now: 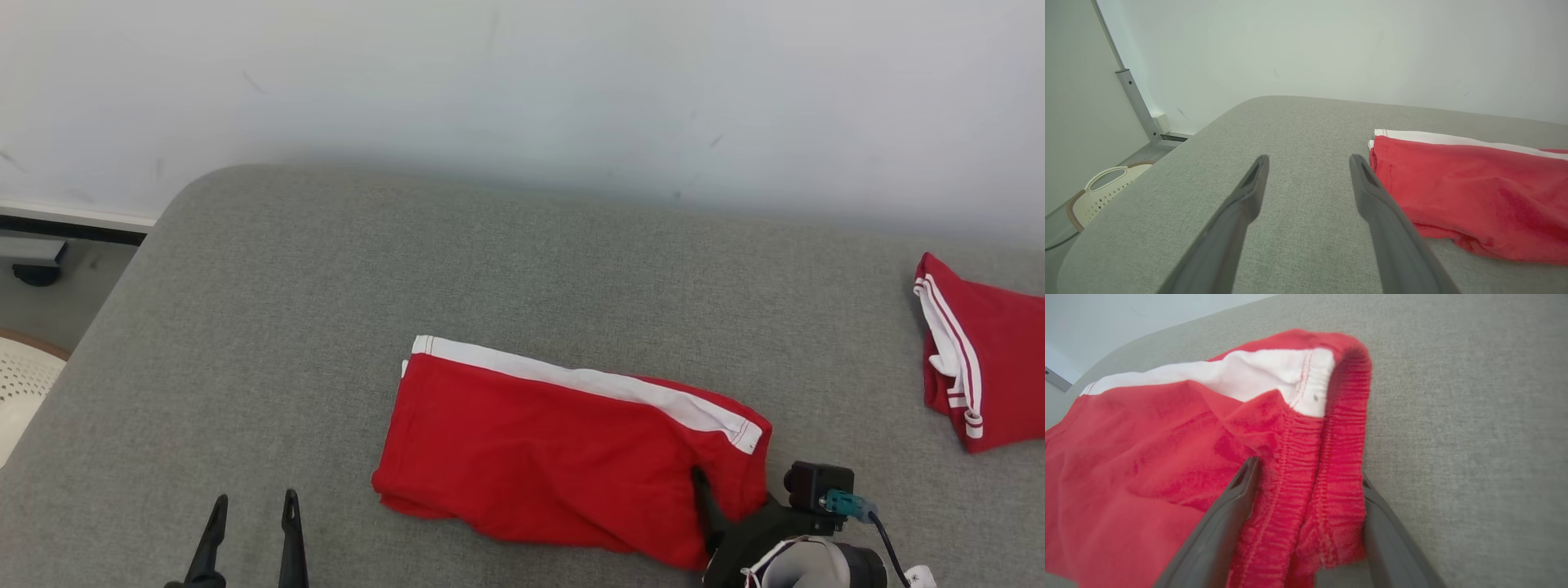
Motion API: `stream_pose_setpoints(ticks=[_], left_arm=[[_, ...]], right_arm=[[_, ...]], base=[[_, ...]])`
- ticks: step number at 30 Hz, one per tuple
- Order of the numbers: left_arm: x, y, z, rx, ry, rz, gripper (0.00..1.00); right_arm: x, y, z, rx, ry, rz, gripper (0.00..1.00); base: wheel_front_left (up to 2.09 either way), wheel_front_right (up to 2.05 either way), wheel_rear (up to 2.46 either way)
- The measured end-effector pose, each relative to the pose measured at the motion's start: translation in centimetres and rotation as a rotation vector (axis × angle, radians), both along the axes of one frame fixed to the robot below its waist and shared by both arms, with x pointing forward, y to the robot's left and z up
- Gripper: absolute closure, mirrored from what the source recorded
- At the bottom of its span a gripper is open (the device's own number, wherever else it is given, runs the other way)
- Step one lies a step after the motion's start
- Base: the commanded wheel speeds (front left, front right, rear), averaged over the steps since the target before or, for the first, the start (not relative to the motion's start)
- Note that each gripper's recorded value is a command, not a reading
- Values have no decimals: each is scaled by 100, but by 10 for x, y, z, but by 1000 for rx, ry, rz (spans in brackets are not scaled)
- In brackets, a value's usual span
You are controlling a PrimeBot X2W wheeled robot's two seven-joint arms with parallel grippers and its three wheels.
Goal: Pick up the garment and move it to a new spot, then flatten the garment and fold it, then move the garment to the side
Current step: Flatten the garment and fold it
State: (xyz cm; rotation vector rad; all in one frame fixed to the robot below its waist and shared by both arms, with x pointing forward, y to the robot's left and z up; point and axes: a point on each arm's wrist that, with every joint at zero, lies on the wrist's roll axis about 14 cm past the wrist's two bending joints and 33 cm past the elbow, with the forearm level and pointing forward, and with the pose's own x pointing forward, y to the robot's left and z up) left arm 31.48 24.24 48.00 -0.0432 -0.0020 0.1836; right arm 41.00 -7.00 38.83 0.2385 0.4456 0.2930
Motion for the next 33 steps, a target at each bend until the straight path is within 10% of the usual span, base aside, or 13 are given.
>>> stream_pose_setpoints(ticks=[3,5,6,24,33], left_arm=[[4,0,2,-3,-6,-1,0],[3,0,-1,-10,1,1,0],[3,0,-1,-10,3,3,0],[14,-16,-3,-44,2,-46,0],[16,-25,-5,-49,5,-74,0]], right_arm=[[-1,11,-1,34,29,17,0],[-3,14,-4,41,42,24,83],[-2,15,-4,38,43,28,100],[15,-104,10,-136,54,-77,100],[22,-66,53,110,91,1,100]], base=[[0,0,0],[0,0,0],[0,0,0],[0,0,0],[0,0,0]])
